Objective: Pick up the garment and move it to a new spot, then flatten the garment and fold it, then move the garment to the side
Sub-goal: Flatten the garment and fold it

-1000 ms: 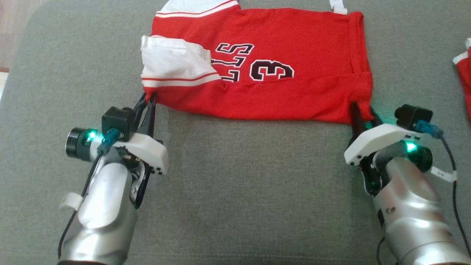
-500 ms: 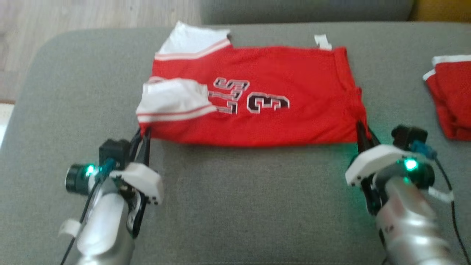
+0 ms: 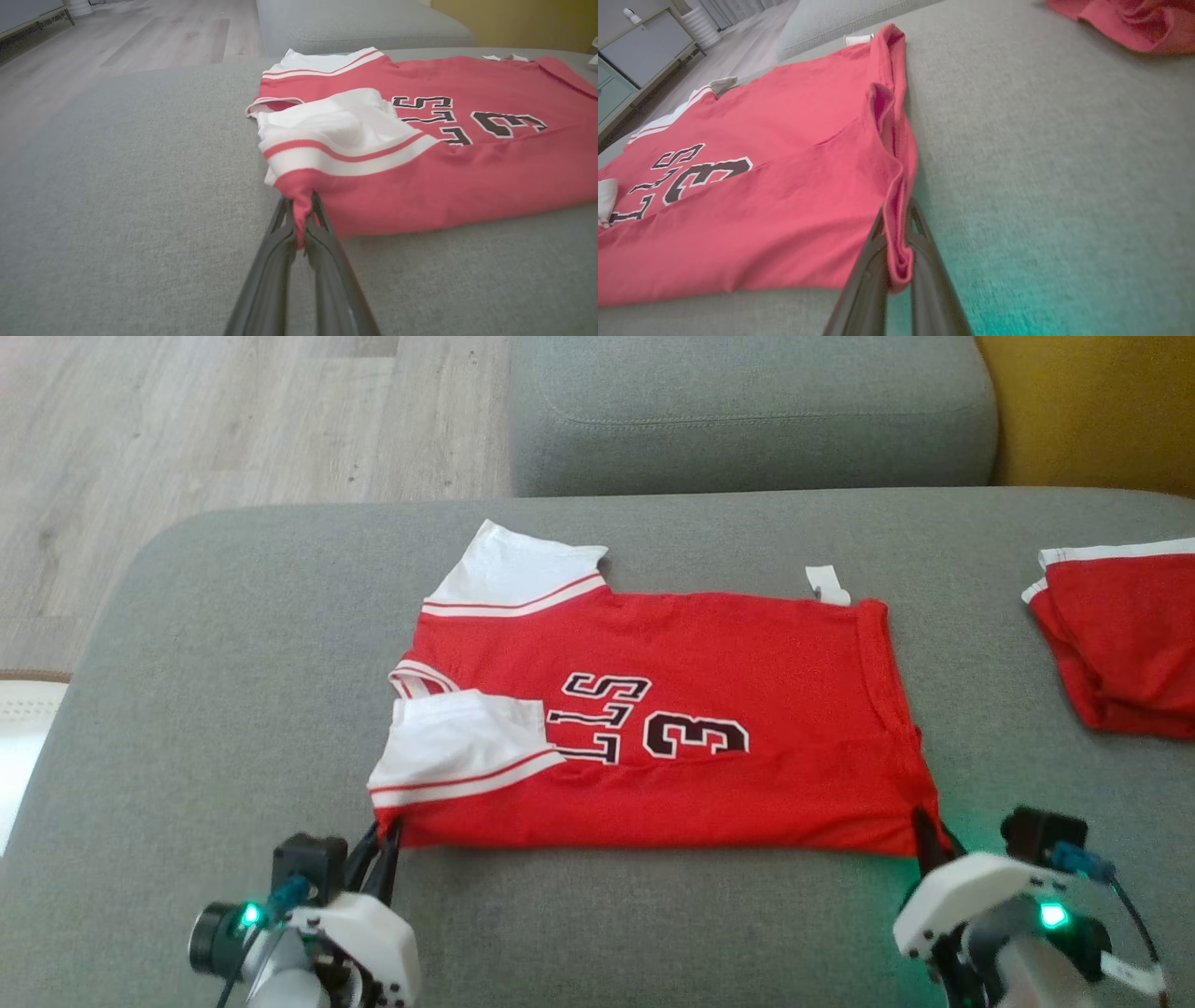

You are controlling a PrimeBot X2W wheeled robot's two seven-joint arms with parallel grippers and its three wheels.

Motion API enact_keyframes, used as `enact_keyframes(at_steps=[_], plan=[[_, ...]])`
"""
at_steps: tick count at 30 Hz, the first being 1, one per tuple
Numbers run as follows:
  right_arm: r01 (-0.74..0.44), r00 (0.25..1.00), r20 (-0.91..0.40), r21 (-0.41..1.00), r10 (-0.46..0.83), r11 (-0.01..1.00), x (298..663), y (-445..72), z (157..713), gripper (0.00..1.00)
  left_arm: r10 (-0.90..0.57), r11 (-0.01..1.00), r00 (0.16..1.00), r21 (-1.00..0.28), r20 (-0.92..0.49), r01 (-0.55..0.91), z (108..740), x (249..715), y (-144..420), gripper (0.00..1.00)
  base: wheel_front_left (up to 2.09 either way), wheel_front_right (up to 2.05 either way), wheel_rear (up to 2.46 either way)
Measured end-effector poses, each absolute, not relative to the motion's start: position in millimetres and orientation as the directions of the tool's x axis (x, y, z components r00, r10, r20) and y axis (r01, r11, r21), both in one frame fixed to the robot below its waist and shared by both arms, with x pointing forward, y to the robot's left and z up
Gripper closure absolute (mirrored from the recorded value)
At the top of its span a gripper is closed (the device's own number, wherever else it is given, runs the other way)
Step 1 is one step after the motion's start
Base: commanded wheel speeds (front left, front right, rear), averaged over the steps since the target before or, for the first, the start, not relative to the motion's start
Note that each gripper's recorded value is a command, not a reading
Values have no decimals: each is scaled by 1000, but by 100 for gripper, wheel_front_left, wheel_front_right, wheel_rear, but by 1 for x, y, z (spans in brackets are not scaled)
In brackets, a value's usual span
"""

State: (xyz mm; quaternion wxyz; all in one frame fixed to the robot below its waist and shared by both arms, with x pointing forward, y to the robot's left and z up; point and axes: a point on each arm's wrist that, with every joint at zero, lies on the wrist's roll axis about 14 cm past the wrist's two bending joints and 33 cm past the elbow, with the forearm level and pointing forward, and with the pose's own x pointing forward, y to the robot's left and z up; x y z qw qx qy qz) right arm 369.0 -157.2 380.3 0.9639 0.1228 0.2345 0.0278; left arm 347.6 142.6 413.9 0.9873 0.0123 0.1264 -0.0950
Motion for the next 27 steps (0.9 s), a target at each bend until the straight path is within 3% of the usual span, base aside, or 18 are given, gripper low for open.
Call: enact_keyframes(at_steps=[3, 4, 5, 6, 7, 14, 23, 27], plan=[[23, 883, -458, 265, 105, 964, 361, -160, 376, 100, -186, 981, 946, -2, -265, 193, 410, 344, 142, 100, 0, 0, 0], [34, 881, -464, 268, 98, 963, 358, -162, 375, 0, -190, 981, 945, -3, -267, 196, 409, 343, 141, 87, 0, 0, 0], [47, 880, -466, 271, 89, 961, 356, -166, 374, 0, -192, 980, 944, -6, -268, 198, 409, 344, 140, 29, 0, 0, 0], [61, 877, -474, 273, 79, 960, 354, -169, 372, 0, -193, 980, 943, -11, -269, 198, 408, 344, 139, 29, 0, 0, 0], [72, 879, -472, 275, 70, 959, 353, -173, 373, 0, -195, 980, 942, -13, -273, 199, 407, 344, 138, 0, 0, 0, 0], [57, 933, -358, 248, 37, 967, 372, -185, 405, 0, -146, 989, 958, 1, -249, 150, 413, 361, 145, 0, 0, 0, 0], [30, 987, -163, 196, 3, 980, 417, -199, 466, 0, -214, 976, 977, 37, -17, 215, 491, 438, 135, 0, 0, 0, 0], [10, 993, -118, 167, 9, 986, 444, -199, 488, 0, -282, 953, 956, 90, -75, 288, 498, 478, 129, 0, 0, 0, 0]])
